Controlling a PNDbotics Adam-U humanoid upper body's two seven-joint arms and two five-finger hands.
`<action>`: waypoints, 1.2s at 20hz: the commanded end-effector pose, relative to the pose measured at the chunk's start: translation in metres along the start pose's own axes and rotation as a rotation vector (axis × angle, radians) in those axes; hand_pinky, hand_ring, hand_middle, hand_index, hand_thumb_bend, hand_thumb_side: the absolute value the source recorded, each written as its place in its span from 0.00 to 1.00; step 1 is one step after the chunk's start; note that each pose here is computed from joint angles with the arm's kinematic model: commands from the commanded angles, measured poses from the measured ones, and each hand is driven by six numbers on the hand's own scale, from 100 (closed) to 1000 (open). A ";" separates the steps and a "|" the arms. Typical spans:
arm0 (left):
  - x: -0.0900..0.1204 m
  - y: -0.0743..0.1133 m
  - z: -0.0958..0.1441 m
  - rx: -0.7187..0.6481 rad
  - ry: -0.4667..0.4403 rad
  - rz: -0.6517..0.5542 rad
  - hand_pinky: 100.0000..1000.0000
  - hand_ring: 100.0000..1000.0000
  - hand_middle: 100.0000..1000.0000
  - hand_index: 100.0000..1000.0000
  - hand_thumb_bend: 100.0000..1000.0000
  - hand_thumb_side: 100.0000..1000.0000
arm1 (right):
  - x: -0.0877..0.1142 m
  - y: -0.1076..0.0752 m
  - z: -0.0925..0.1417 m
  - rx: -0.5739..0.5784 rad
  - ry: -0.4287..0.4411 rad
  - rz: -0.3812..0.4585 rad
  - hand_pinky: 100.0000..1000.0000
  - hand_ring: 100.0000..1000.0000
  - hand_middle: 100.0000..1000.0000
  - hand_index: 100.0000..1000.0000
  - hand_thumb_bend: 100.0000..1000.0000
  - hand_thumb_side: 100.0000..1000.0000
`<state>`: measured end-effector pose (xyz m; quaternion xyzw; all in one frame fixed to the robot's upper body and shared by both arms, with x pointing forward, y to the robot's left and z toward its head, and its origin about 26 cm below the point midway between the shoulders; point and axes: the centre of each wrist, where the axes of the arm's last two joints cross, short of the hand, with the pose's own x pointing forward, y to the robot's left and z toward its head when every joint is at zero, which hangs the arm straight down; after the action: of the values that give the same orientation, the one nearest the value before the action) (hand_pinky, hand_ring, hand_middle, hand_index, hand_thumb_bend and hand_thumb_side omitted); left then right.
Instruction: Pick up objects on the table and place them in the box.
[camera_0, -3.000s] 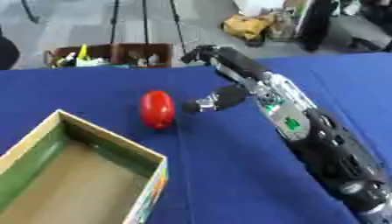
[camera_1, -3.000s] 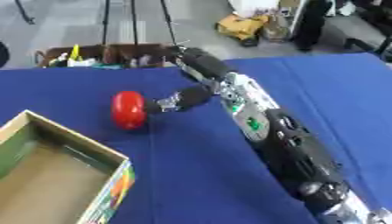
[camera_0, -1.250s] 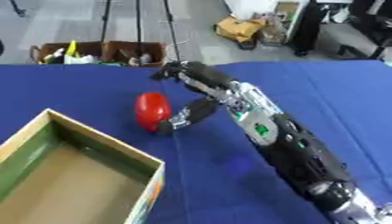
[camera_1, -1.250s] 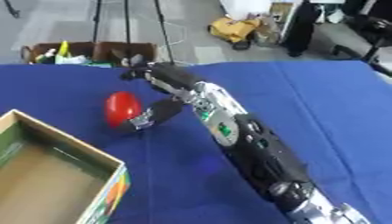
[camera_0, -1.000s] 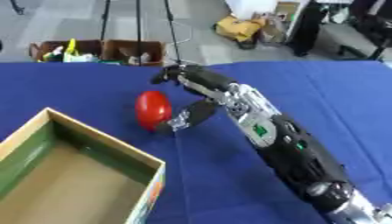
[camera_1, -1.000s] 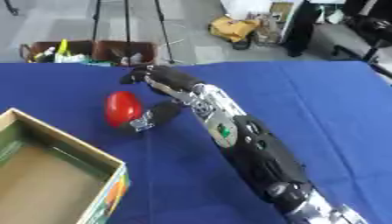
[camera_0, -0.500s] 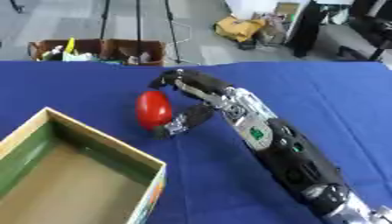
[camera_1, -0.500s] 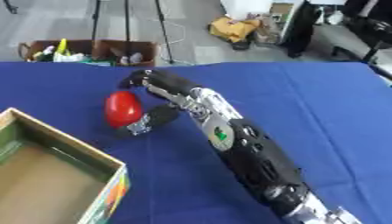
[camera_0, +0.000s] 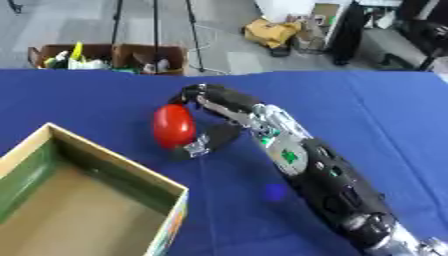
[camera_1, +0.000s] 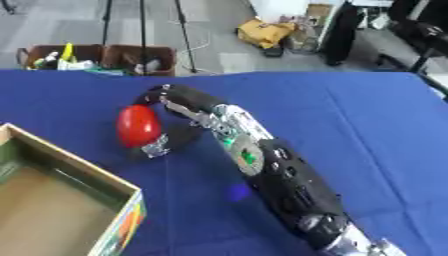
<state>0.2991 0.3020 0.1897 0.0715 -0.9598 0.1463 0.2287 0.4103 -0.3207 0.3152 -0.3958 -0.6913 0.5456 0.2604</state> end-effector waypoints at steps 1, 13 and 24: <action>0.006 0.000 -0.005 -0.011 -0.030 -0.002 0.27 0.45 0.50 0.70 0.00 0.75 | -0.003 -0.015 0.004 -0.032 0.005 0.018 0.61 0.76 0.64 0.82 0.77 0.88; 0.006 -0.001 -0.004 -0.009 -0.034 -0.002 0.27 0.45 0.50 0.70 0.00 0.75 | -0.005 -0.013 0.005 -0.063 0.023 -0.020 0.55 0.73 0.55 0.77 0.68 0.82; 0.006 -0.001 -0.005 -0.007 -0.032 -0.001 0.27 0.45 0.50 0.70 0.00 0.75 | -0.003 -0.015 0.006 -0.129 0.017 -0.067 0.50 0.70 0.46 0.70 0.62 0.79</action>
<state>0.2994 0.3006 0.1891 0.0708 -0.9601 0.1467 0.2275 0.4097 -0.3230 0.3134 -0.3817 -0.7289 0.4981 0.2736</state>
